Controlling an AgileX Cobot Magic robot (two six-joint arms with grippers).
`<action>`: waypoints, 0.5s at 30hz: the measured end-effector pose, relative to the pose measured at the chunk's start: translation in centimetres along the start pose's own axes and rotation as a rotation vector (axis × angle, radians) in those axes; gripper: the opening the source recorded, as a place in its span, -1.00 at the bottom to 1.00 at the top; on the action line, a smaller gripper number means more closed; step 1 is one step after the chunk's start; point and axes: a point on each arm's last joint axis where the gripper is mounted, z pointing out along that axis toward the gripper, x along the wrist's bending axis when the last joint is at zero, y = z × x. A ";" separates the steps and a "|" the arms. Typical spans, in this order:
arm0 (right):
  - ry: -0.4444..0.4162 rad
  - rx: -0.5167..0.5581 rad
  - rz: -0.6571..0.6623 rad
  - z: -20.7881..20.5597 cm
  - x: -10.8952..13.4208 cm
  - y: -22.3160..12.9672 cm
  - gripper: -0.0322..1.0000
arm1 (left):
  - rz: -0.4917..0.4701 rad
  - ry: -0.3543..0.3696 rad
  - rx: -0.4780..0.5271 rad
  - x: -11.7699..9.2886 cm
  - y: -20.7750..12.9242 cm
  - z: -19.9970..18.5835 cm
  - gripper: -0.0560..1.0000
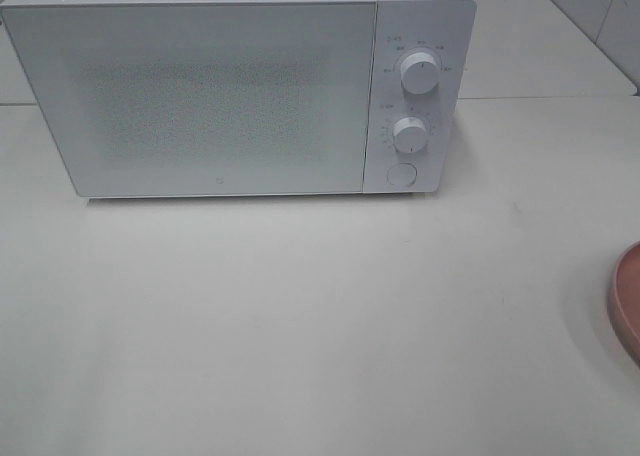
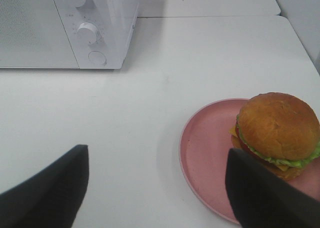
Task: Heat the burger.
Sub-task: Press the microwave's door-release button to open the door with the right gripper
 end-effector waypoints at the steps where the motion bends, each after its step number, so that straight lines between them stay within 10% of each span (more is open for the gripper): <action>1: 0.000 0.000 0.000 0.0 0.0 0.0 0.48 | 0.000 0.000 0.000 0.0 0.0 0.0 0.98; 15: 0.000 0.000 0.000 0.0 0.0 0.0 0.48 | 0.000 0.000 0.000 0.0 0.0 0.0 0.98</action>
